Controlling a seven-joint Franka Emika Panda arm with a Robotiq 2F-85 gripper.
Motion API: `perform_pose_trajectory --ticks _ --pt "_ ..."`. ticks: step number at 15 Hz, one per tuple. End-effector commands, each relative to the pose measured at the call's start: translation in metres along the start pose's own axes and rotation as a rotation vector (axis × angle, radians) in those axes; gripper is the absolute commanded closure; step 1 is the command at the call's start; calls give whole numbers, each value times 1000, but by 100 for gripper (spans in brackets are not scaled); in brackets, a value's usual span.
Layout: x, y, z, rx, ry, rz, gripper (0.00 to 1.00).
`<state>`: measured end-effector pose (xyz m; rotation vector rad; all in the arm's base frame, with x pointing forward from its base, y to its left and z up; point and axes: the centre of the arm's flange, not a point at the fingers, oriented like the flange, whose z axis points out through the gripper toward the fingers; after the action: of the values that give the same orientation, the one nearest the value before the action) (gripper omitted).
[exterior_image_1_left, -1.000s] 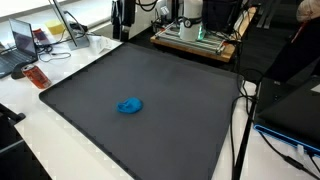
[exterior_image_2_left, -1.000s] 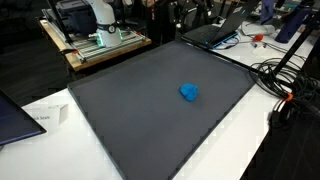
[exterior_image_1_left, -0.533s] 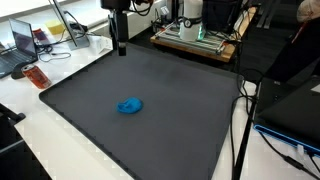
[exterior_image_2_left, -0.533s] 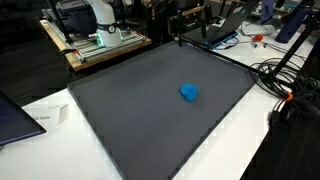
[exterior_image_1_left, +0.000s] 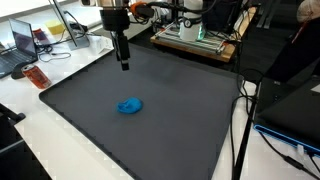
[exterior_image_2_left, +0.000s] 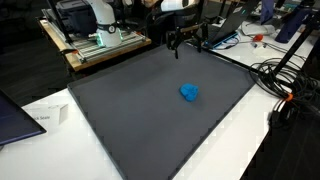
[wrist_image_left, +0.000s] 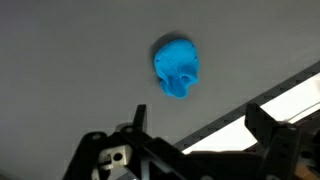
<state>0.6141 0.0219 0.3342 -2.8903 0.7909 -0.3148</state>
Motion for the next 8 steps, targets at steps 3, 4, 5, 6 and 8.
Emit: perform_pose_trajectory --ticks 3,4,5,6,8 --pt "-11 -11 25 -55 -8 30 0" --pt "-14 -14 28 -62 -7 33 0" --pt "-19 -18 31 -73 -1 40 0" --pt "-22 -22 33 -85 11 46 0" --pt "-29 -33 38 -116 38 61 0"
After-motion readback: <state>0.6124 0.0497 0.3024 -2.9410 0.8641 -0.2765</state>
